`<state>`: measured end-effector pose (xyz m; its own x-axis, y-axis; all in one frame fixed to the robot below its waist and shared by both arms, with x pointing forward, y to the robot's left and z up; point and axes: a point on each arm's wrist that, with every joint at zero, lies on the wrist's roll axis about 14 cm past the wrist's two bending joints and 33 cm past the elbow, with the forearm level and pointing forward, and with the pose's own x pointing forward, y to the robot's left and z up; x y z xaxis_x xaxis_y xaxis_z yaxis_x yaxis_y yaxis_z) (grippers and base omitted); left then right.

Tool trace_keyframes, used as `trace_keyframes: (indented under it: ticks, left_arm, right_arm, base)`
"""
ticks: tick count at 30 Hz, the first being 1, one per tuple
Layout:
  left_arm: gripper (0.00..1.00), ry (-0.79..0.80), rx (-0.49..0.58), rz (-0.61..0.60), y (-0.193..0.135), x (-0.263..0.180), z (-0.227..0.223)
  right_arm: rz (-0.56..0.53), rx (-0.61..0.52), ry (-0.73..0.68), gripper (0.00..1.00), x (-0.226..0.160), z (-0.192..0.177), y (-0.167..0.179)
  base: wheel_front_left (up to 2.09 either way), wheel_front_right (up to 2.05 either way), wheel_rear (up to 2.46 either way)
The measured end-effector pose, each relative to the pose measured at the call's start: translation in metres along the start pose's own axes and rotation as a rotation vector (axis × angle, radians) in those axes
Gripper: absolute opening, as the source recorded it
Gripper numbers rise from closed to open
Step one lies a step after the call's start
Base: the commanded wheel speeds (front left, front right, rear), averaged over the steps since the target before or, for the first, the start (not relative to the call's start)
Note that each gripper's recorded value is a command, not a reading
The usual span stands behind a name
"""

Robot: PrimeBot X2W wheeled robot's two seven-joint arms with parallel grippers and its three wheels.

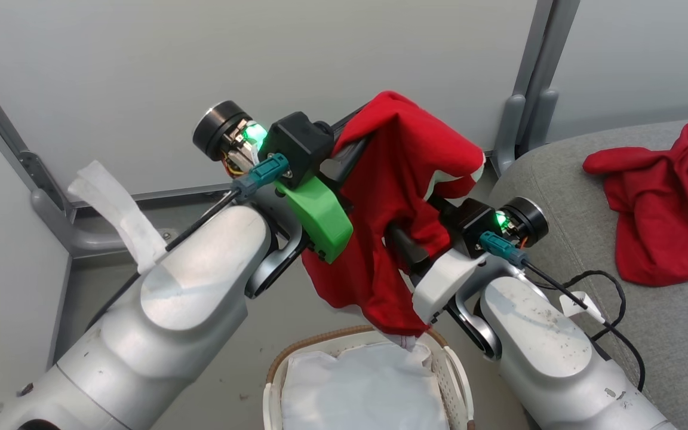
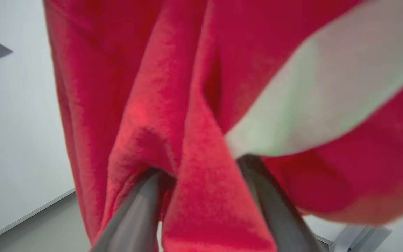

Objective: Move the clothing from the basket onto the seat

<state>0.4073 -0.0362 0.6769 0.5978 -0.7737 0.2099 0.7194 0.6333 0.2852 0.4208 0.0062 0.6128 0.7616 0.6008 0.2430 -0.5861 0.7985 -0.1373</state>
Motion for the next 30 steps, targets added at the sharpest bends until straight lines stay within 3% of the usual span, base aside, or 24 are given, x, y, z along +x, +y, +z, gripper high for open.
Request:
trace_keyframes:
  ticks: [4,5,7,8,23,30]
  left_arm:
    - [0.00,0.036,-0.049,0.034,0.004,-0.010,-0.020]
    - [0.05,0.038,-0.062,0.047,0.005,-0.013,-0.024]
    - [0.60,0.040,-0.100,0.074,0.009,-0.018,-0.032]
    - [1.00,0.043,-0.116,0.084,0.009,-0.020,-0.037]
    - [1.00,0.167,-0.351,0.226,-0.010,-0.071,-0.124]
    - [1.00,0.180,-0.429,0.264,-0.019,-0.080,-0.141]
  right_arm:
    - [-0.009,0.006,-0.011,0.00,0.002,0.002,-0.003]
    - [-0.013,0.006,-0.017,0.00,0.002,0.004,-0.005]
    - [-0.021,0.006,-0.026,0.00,0.002,0.005,-0.008]
    - [-0.025,0.009,-0.028,0.00,0.002,0.005,-0.009]
    - [-0.200,0.009,-0.029,0.00,-0.012,-0.004,-0.063]
    - [-0.265,0.003,-0.006,0.00,-0.021,-0.017,-0.083]
  base:
    - [0.00,0.00,0.00]
    - [0.00,0.00,0.00]
    - [0.00,0.00,0.00]
    - [0.00,0.00,0.00]
    - [0.00,0.00,0.00]
    - [0.00,0.00,0.00]
